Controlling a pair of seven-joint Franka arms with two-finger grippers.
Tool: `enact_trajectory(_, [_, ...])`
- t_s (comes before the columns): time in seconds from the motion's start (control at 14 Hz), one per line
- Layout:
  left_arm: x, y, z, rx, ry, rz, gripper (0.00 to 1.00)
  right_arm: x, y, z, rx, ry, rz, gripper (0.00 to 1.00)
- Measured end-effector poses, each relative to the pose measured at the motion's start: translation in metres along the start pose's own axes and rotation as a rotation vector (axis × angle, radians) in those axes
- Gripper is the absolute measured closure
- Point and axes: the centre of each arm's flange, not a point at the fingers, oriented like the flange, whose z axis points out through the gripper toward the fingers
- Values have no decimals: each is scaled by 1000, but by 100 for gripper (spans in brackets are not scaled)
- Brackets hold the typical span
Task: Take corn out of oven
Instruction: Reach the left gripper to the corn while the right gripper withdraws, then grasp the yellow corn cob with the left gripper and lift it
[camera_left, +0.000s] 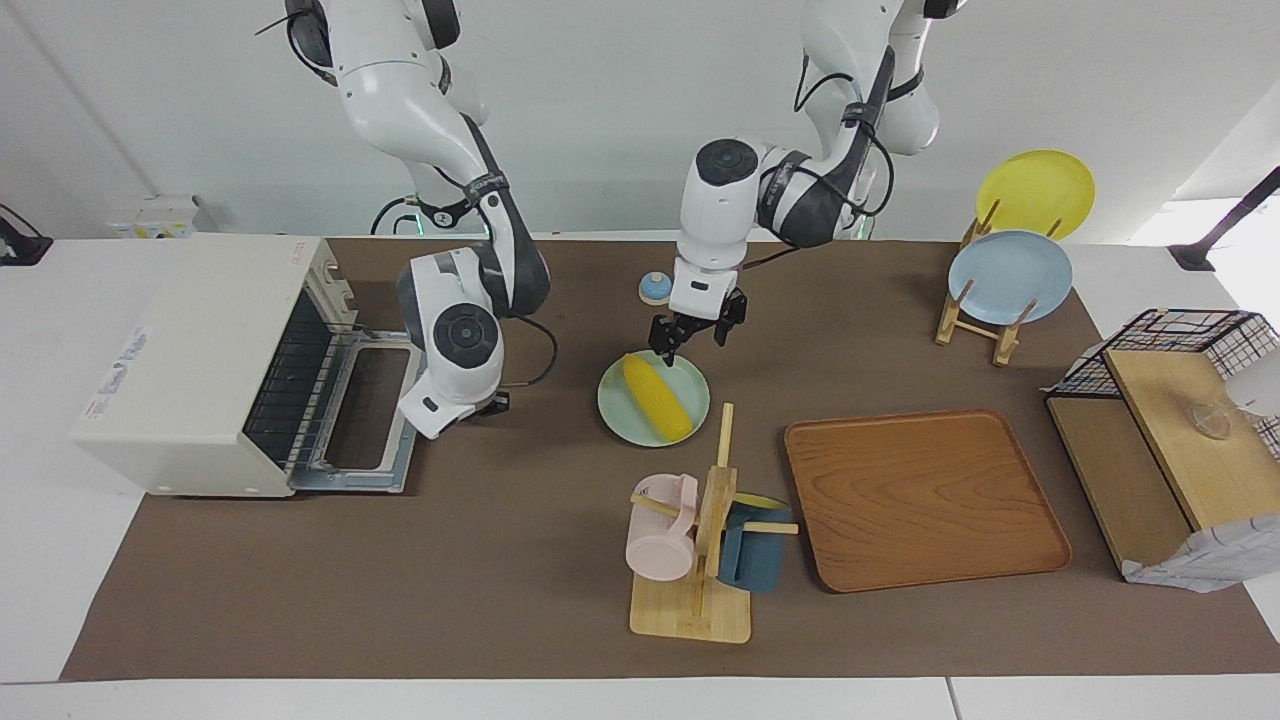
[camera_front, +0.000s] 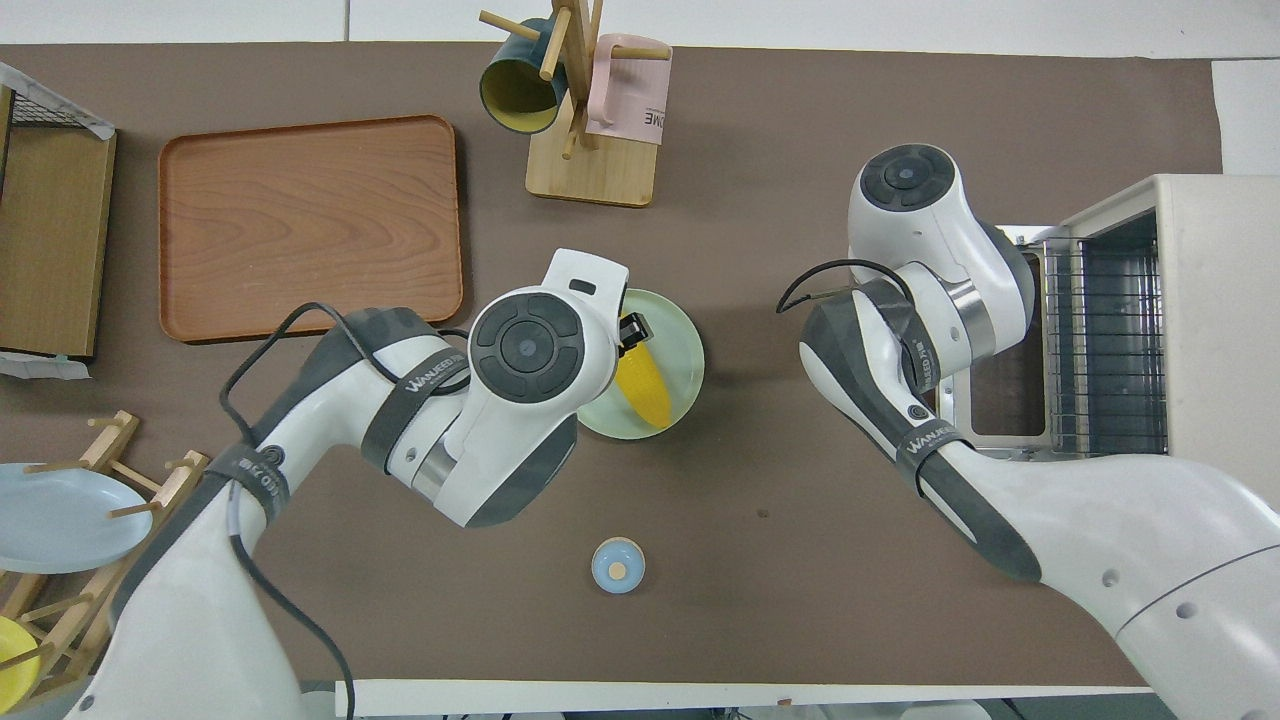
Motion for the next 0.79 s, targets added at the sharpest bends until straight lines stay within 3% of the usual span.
enact_trajectory(0.21, [-1,27,48,7,-3,-42,0,-4,17,13,-33,-16,5,96])
enact_trajectory(0.43, [2,32,66,22,-7,-61,3,-4,25,13,-94,1,-31,96])
enact_trajectory(0.64, [2,32,66,27,-8,-77,42,-7,19,7,-141,-4,-106,96])
enact_trajectory(0.79, [5,31,61,64,-3,-68,44,-7,23,-7,-152,-29,-146,96])
